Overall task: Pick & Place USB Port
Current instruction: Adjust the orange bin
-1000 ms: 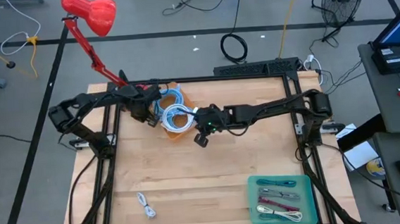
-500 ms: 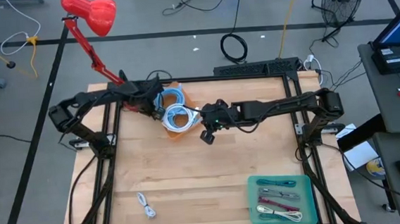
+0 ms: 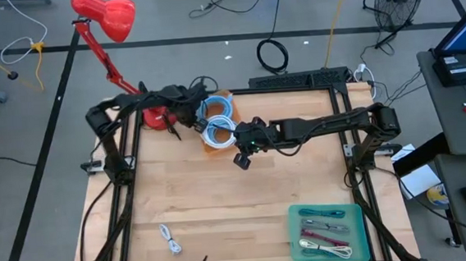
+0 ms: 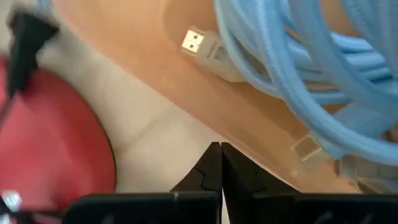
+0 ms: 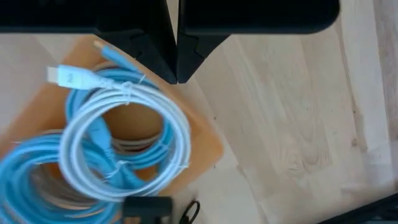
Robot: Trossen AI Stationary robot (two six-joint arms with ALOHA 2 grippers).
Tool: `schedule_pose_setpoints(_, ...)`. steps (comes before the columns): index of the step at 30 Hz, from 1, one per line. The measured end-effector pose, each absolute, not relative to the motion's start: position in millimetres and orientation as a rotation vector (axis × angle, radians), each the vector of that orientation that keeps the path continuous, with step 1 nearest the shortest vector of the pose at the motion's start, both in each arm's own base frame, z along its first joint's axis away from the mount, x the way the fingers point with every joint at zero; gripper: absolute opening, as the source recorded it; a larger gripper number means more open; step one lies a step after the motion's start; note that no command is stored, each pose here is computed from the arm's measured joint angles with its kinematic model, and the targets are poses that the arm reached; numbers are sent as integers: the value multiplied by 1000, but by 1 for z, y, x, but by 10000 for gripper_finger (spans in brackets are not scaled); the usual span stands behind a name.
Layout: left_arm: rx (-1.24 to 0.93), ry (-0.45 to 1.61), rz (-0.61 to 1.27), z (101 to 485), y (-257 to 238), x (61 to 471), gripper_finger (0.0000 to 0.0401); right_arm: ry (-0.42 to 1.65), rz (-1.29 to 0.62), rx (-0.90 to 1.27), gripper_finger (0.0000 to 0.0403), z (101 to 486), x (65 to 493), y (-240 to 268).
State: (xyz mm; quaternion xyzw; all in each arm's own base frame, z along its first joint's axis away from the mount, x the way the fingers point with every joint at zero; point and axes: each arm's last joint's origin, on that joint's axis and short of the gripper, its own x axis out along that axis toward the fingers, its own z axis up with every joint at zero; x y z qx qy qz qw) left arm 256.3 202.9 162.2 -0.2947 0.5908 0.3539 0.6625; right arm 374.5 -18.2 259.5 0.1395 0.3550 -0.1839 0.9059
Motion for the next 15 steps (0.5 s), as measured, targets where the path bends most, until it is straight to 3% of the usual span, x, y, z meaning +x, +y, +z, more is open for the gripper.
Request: schedule_pose_setpoints(15, -577, 1181, 854, 197, 264, 286, 0, 787, -403, 292, 0, 255, 370, -6)
